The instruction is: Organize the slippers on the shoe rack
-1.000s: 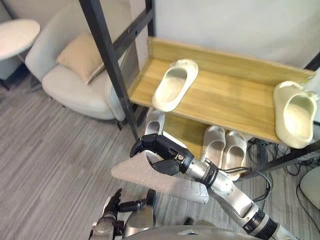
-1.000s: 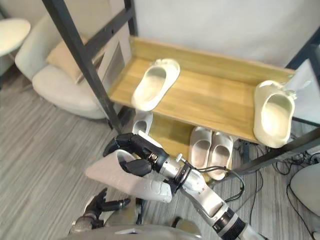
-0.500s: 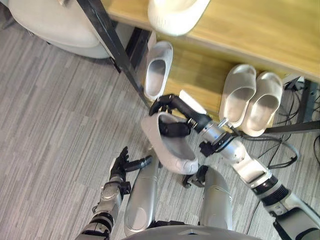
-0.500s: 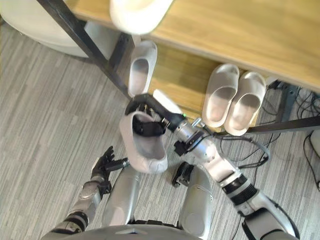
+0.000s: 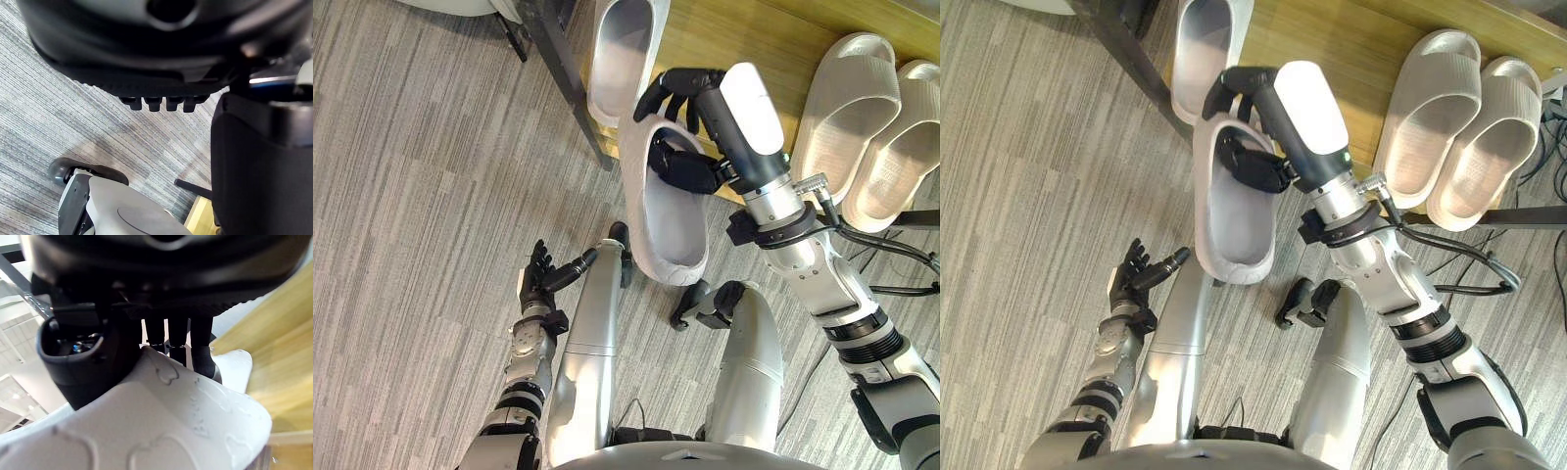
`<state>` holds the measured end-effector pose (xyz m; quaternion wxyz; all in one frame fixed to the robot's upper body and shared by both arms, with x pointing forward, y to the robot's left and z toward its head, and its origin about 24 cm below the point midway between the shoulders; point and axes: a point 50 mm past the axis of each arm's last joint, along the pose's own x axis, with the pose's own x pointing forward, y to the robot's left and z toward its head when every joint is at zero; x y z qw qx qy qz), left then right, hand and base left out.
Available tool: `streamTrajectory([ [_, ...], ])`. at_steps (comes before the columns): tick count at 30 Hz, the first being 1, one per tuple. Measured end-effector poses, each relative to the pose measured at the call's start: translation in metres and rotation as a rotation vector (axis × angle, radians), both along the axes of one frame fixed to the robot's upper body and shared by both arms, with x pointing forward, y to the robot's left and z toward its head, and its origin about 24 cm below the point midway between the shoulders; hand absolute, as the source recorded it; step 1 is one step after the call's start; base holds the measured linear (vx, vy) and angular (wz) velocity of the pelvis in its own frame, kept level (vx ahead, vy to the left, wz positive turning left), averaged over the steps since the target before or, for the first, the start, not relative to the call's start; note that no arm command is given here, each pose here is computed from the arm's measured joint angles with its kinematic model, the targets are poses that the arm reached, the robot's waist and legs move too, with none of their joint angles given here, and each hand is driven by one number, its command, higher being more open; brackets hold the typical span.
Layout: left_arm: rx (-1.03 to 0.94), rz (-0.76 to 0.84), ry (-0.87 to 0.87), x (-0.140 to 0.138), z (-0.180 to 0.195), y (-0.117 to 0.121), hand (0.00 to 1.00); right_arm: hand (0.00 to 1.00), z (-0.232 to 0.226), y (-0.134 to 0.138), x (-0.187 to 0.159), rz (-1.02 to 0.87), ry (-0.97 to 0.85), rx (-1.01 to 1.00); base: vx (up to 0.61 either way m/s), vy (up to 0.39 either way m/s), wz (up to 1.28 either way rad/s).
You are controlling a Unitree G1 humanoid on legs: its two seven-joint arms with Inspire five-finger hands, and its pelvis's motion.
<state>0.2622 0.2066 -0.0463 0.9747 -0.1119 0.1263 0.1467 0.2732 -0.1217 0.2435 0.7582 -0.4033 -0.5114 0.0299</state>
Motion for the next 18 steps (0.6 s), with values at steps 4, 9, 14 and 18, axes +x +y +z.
streamTrajectory([
  [4,-0.011,0.012,-0.02,0.001,0.003,0.0,1.0,0.0,0.02,-0.005,-0.001,-0.054,-0.119,0.02,0.0,-0.047,0.01],
  [9,-0.014,0.01,-0.045,0.005,0.008,-0.002,1.0,0.0,0.032,-0.011,0.005,-0.176,-0.227,-0.004,0.02,-0.053,0.0],
  [14,-0.016,0.023,-0.041,0.005,0.008,-0.003,1.0,0.0,0.037,-0.028,0.021,-0.325,-0.235,0.015,0.02,-0.048,0.0],
  [18,-0.013,0.029,-0.038,0.005,0.008,-0.004,1.0,0.0,0.042,-0.039,0.033,-0.414,-0.238,0.045,0.04,-0.059,0.0],
])
